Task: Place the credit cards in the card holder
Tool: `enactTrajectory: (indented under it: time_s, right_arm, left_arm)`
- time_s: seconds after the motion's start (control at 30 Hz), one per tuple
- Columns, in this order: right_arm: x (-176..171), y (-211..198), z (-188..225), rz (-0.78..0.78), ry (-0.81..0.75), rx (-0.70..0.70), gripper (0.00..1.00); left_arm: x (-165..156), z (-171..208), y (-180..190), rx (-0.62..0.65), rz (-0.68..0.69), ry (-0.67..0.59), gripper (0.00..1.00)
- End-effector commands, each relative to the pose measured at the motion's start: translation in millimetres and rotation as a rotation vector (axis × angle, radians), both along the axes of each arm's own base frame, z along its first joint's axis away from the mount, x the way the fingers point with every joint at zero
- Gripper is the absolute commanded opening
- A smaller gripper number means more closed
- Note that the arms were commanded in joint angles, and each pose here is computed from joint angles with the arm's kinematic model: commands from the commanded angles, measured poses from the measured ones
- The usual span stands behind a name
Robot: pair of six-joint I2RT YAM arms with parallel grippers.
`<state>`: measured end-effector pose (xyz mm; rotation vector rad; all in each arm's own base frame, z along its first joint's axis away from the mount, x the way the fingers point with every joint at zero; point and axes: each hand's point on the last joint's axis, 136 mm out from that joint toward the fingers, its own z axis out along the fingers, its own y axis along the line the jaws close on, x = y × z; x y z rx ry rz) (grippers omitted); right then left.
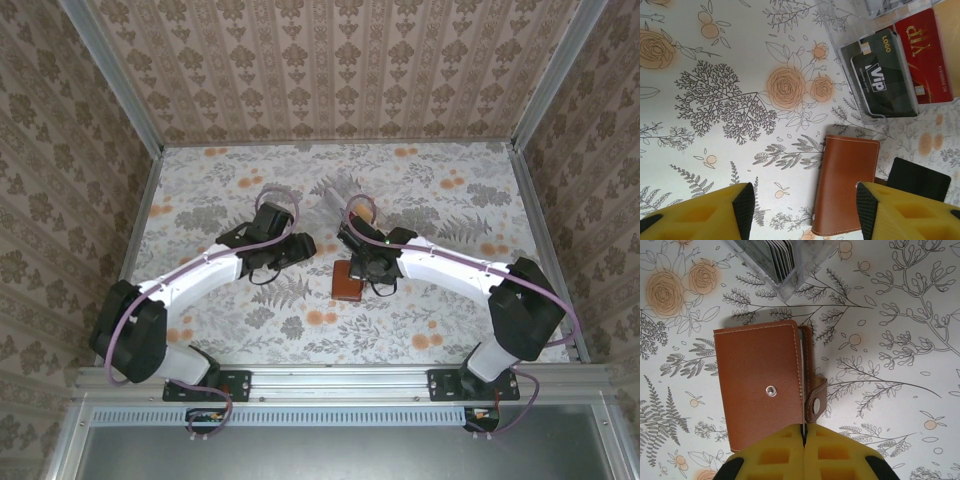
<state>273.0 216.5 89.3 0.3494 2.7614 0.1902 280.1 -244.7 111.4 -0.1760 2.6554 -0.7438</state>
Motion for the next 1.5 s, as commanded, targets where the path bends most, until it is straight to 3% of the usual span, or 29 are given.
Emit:
enactTrajectory:
  time_s: [0.0, 0.3, 0.7, 1.27, 1.47]
  right_arm:
    - [-3.7, -19.1, 1.4, -0.008, -0.002, -0.023, 0.00]
    - [-5.9, -37.5, -23.0, -0.042, 0.063, 0.139, 0.00]
    - [-14.6, -60.3, -49.3, -0.069, 0.096, 0.153, 0.00]
    - [-19.6, -69.8, -62.8, -0.090, 0.108, 0.164, 0.00]
    - [-22.2, -74.6, -65.1, -0.098, 0.111, 0.148, 0.00]
  left_arm:
    - [1.6, 3.1, -4.6, 0.061, -0.043, -0.019, 0.59]
    - [-8.5, -3.8, -32.3, 0.204, -0.194, -0.010, 0.73]
    - [-22.4, -33.4, -74.8, 0.428, -0.382, 0.049, 1.00]
    - [-29.0, -72.3, -100.3, 0.489, -0.446, 0.109, 1.00]
    - [-27.4, -82.1, -86.8, 0.580, -0.414, 0.128, 1.00]
